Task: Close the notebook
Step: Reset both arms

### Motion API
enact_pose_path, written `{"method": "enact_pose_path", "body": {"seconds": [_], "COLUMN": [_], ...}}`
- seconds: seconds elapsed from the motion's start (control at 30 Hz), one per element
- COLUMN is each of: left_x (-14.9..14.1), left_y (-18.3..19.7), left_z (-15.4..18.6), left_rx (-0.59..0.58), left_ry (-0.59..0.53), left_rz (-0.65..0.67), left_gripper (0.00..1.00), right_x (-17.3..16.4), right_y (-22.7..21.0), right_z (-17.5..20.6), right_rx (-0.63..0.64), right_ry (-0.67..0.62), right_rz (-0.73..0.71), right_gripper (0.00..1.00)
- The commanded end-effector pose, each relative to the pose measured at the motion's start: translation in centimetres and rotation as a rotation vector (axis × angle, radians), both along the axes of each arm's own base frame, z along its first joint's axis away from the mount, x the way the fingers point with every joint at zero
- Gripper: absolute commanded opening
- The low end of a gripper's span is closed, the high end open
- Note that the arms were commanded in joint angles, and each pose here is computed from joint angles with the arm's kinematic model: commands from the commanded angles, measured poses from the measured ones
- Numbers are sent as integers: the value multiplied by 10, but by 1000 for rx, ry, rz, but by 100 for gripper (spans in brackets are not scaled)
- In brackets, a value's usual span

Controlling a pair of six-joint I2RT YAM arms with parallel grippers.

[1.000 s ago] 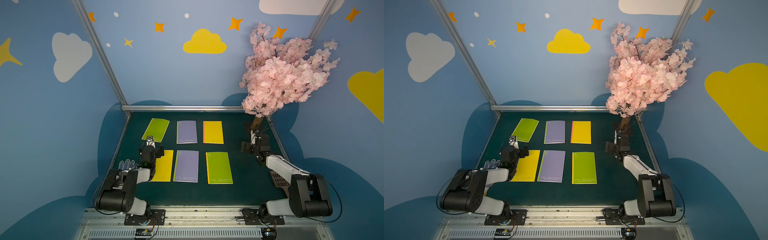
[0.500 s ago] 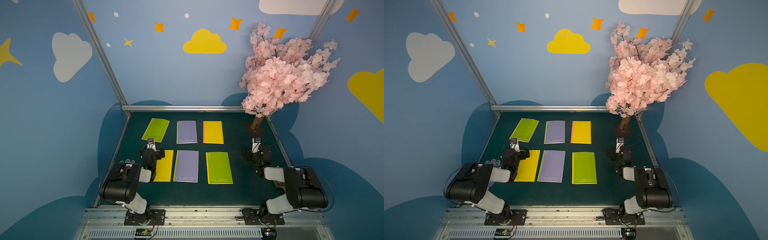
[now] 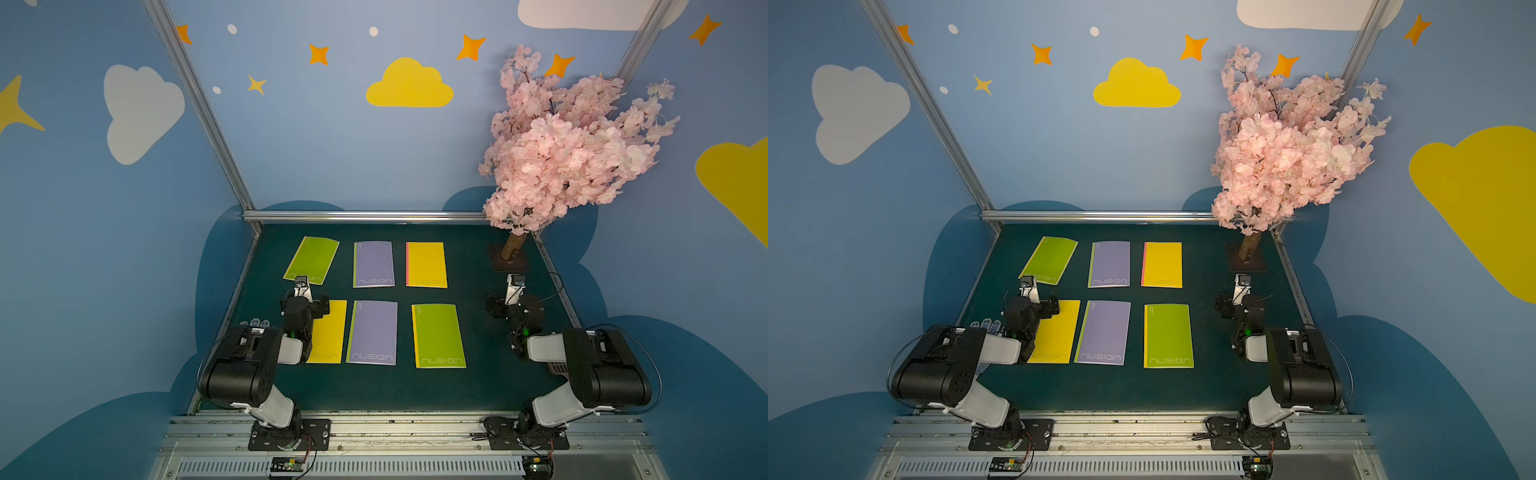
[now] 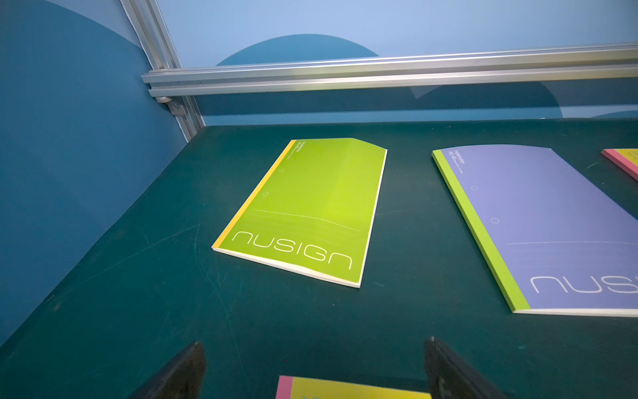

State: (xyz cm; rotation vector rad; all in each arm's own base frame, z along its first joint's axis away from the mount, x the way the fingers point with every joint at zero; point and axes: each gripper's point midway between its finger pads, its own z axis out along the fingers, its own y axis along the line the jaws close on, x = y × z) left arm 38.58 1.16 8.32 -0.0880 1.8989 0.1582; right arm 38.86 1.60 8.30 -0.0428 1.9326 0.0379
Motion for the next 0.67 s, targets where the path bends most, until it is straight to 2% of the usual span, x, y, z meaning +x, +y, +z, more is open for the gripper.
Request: {"method": "enact_pose_path", "body": {"seconds": [0.0, 0.63], "left_x": [4, 5], "left_y": [0, 1], "left_z": [6, 6], "left_rx": [2, 1], "left_ry": [-16, -17], "left_rz": [-2, -2], "left_gripper": [100, 100], "right_x": [6, 6], "right_y": [1, 5], "right_z": [10, 11], "right_rx": [0, -6], "right_ry": [-37, -39], "right_rz": [-2, 18], "right_gripper": [97, 97]}}
